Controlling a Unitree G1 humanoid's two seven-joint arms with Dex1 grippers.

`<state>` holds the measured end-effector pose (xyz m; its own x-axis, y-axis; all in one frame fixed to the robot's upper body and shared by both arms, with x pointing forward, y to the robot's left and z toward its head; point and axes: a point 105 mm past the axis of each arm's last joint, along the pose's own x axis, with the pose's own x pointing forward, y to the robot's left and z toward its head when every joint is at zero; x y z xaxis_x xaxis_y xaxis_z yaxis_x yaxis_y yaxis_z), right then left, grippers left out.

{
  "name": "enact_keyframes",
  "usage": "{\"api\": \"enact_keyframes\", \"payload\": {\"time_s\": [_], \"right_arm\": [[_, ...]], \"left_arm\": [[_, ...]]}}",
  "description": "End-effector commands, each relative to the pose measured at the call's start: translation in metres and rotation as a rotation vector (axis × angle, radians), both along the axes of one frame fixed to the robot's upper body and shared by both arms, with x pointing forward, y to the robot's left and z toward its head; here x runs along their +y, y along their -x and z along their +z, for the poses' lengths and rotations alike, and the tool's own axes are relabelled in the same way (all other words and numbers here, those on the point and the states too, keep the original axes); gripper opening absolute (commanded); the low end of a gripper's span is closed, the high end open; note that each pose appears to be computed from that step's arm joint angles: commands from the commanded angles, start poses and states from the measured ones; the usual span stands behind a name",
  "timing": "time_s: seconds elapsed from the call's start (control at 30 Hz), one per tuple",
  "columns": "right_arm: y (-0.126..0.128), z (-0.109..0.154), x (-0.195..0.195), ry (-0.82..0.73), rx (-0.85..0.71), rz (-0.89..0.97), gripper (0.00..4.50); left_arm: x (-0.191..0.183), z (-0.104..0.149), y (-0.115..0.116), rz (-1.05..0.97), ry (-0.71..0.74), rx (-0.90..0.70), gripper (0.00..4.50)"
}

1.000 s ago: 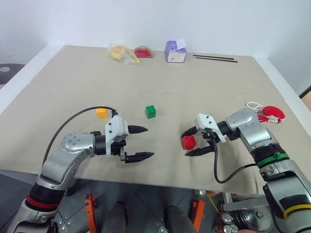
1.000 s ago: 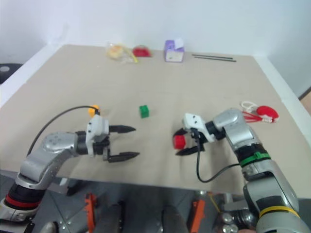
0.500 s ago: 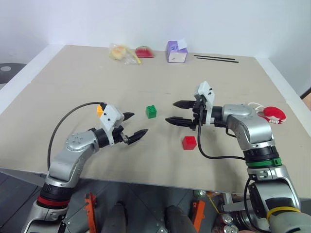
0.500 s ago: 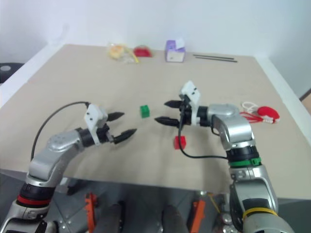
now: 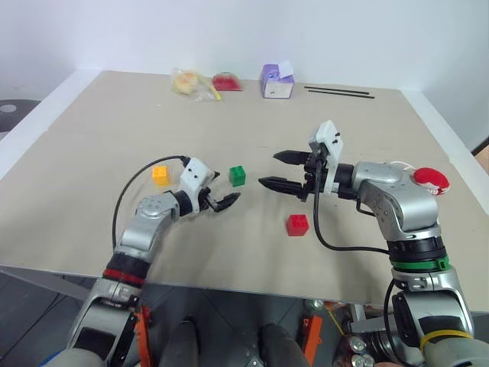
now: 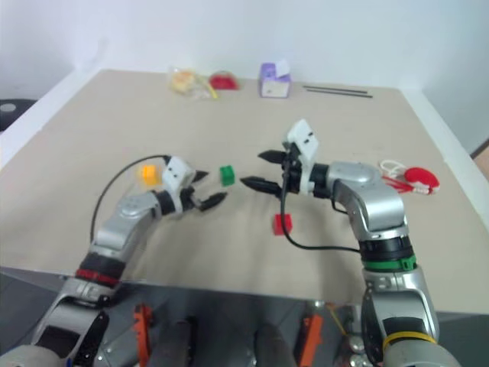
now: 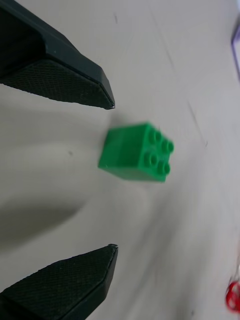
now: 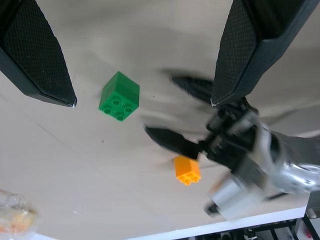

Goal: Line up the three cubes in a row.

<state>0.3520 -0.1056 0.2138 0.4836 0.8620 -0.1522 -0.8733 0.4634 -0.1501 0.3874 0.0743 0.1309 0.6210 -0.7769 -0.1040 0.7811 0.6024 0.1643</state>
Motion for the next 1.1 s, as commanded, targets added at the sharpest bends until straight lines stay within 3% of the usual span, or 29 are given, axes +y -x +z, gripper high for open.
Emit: {"api": "enact_keyframes", "payload": {"time_s": [0.03,0.3,0.93,0.97,1.1], "right_arm": [[0.007,0.021,0.001,-0.021,-0.078,0.019,4.46],[0.012,0.021,0.0,-0.022,-0.091,0.006,4.46],[0.017,0.019,0.0,-0.018,-0.093,0.018,4.46],[0.017,0.019,0.0,-0.018,-0.093,0.018,4.5],[0.018,0.018,0.0,-0.017,-0.092,0.018,4.5]], "left_arm": [[0.002,0.011,-0.012,-0.041,-0.025,-0.046,4.5],[0.004,0.006,-0.028,-0.084,-0.069,-0.019,4.5],[-0.006,0.019,-0.04,-0.142,-0.073,-0.014,4.5],[-0.007,0.019,-0.04,-0.143,-0.074,-0.014,3.97],[-0.007,0.019,-0.039,-0.149,-0.074,-0.014,2.69]]}}
